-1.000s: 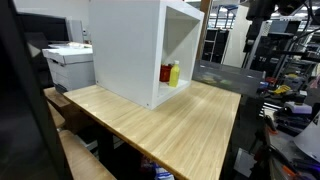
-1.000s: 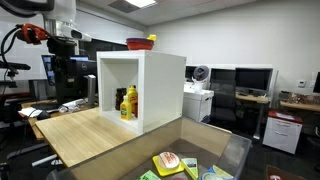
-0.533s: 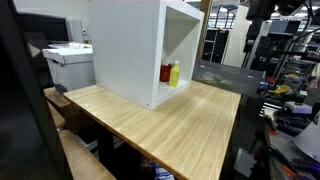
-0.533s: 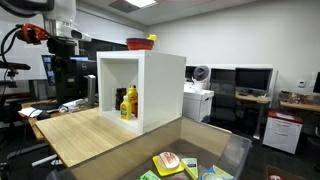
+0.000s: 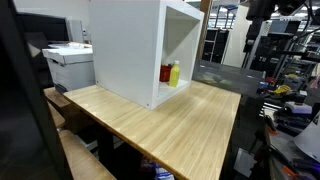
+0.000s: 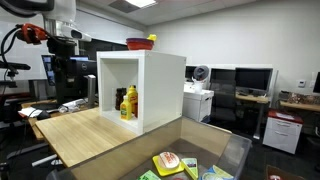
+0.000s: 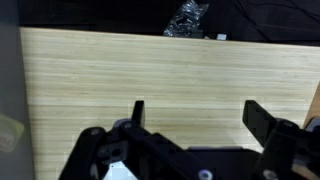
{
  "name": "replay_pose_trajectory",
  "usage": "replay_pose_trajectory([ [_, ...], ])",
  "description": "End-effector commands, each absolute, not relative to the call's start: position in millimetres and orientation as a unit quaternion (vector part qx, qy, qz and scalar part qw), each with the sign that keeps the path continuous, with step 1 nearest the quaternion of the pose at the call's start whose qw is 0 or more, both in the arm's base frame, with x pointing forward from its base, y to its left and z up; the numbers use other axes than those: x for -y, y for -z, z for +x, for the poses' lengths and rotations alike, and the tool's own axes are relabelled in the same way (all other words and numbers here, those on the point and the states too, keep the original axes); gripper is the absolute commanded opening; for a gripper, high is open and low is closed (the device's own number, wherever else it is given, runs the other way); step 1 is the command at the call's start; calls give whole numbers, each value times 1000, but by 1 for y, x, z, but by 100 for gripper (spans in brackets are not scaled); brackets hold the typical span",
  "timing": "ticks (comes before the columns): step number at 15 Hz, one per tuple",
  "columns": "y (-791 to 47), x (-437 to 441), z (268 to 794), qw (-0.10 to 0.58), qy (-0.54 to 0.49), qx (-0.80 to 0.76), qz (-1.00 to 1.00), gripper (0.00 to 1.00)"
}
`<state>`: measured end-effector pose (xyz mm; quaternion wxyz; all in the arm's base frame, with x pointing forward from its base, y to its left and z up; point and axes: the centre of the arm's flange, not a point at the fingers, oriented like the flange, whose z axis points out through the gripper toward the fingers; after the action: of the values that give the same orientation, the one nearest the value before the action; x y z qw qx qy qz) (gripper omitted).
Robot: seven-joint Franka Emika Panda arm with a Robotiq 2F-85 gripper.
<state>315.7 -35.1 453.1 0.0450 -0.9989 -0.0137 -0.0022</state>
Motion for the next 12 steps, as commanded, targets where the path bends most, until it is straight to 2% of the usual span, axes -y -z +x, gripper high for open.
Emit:
replay_pose_trajectory([
  [1,-454,35,316,46,3,11,-999,100],
  [12,-457,45,328,51,7,-10,-999,100],
])
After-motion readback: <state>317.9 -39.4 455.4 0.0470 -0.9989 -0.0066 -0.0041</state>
